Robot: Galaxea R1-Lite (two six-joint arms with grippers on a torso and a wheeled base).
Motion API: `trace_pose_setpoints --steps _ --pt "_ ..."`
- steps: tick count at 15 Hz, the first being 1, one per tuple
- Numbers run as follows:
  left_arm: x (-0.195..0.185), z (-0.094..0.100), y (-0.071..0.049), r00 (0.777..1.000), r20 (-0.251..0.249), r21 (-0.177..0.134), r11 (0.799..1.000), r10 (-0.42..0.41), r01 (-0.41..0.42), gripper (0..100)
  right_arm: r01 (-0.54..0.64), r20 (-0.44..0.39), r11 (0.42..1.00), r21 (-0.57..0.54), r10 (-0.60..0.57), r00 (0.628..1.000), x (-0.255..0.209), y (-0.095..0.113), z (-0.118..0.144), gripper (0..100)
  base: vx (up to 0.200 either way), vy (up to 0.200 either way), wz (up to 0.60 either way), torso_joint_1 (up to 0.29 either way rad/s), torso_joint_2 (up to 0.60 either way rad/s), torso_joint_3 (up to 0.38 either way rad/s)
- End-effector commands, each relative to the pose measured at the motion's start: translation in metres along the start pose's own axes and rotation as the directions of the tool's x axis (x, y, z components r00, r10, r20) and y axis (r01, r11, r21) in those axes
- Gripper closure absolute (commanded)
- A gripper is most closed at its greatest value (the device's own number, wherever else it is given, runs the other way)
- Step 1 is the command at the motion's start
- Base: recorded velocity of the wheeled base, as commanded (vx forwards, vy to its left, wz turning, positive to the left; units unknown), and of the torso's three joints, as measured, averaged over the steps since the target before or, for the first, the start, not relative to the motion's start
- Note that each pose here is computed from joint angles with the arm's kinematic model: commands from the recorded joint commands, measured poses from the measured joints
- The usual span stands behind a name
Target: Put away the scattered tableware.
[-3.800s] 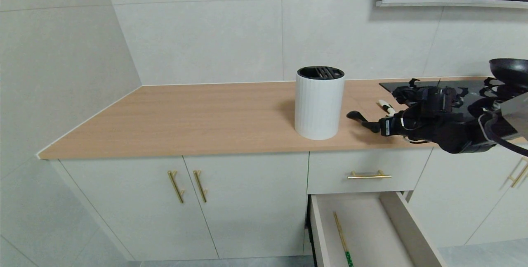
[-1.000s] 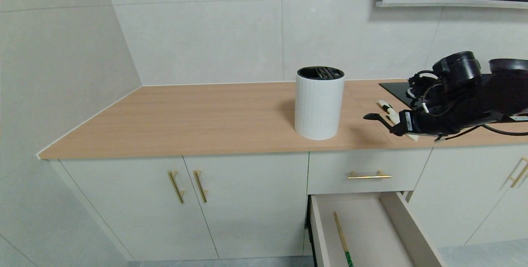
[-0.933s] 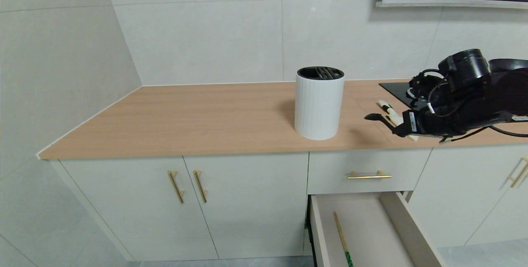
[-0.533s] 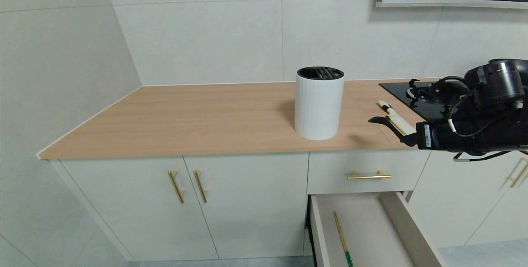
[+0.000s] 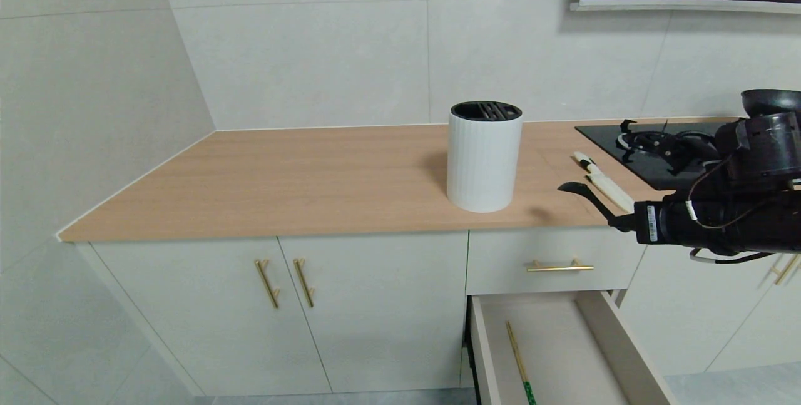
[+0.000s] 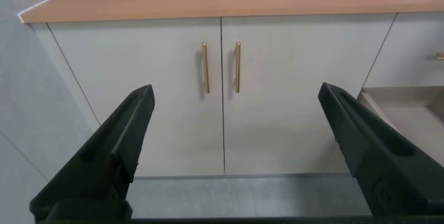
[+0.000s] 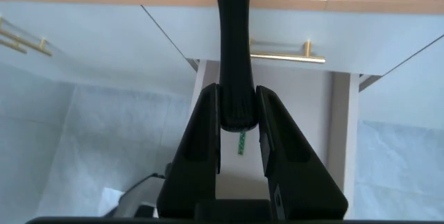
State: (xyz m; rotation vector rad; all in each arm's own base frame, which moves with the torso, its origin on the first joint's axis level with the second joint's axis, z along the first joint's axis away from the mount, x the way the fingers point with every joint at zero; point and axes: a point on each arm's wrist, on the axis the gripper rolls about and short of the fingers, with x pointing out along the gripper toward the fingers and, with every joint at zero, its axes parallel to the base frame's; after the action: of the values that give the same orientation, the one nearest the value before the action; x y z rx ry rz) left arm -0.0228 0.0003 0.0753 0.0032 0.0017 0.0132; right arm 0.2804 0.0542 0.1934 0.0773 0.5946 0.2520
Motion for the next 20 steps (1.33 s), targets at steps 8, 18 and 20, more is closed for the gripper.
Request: trace_pose_setpoints --steps 8,18,20 --pt "0.0 0.0 0.0 1.0 -0.001 0.0 1.0 0.001 -0.001 0 0.002 -0.042 1.0 -0.029 -0.003 0.999 0.008 -0.002 -0.009 100 0.0 0.0 0.0 -0.153 0.36 0.203" --pt "0.0 0.0 0.0 1.0 -0.001 0.0 1.0 0.001 -0.001 0 0.006 -0.095 0.999 -0.036 -0.01 0.995 0.024 -0.004 -0.017 100 0.0 0.0 0.0 -0.181 0.47 0.291" --pt "0.0 0.0 0.0 1.0 -0.001 0.0 1.0 0.001 -0.001 0 0.008 -0.101 0.999 -0.037 -0.012 0.995 0.026 -0.005 -0.018 100 0.0 0.0 0.0 -0.139 0.45 0.312"
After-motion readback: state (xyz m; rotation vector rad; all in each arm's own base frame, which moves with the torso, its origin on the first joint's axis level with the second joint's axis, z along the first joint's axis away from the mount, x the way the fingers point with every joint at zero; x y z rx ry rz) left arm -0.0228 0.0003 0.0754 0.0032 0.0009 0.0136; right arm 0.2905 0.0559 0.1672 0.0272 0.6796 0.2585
